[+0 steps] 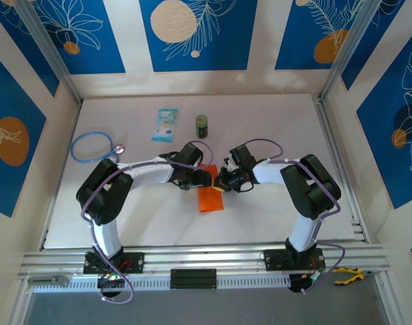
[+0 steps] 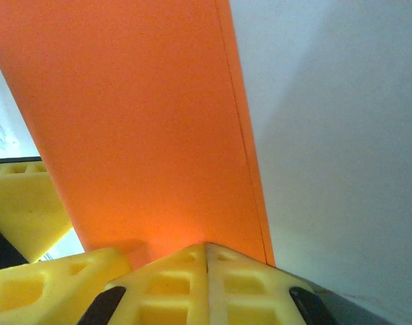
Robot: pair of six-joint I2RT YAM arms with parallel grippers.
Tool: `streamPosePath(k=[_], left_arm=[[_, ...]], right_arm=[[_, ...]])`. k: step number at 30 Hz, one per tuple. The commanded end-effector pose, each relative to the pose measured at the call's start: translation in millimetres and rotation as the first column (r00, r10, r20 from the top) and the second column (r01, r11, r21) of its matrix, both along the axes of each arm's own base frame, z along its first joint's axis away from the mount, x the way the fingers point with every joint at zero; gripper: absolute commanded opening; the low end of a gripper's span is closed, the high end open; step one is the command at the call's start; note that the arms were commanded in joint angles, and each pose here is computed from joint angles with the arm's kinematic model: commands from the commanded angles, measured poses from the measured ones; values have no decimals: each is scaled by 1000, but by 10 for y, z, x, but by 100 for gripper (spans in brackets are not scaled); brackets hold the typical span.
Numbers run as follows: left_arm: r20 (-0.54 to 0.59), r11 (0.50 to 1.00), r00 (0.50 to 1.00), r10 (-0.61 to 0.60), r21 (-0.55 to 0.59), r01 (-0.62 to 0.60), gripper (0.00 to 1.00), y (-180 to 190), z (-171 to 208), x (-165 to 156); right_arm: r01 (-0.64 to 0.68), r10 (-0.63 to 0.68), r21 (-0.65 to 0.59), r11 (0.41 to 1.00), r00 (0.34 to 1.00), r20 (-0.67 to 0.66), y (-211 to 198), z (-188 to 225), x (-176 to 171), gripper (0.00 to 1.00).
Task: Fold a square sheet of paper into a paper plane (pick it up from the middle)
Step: Hold the square sheet of paper at the center of the table.
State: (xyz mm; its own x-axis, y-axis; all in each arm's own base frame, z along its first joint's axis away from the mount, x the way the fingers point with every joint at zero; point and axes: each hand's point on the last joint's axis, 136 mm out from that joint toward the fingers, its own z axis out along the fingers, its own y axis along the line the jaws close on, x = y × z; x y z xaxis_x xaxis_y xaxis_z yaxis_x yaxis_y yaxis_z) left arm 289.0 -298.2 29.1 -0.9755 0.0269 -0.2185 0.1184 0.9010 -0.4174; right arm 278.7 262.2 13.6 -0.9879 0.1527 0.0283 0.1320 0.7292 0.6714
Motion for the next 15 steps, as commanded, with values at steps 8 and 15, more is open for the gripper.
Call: streamPosePath(k=[8, 15], left_arm=[[-73, 999, 997, 10, -35, -12, 57, 29, -186, -113], [-78, 999, 997, -1, -34, -2, 52, 15, -216, -112]], right_arm=[[8, -21, -131, 991, 995, -100, -210, -322, -246, 0], [5, -12, -91, 996, 997, -76, -143, -225, -198, 0]])
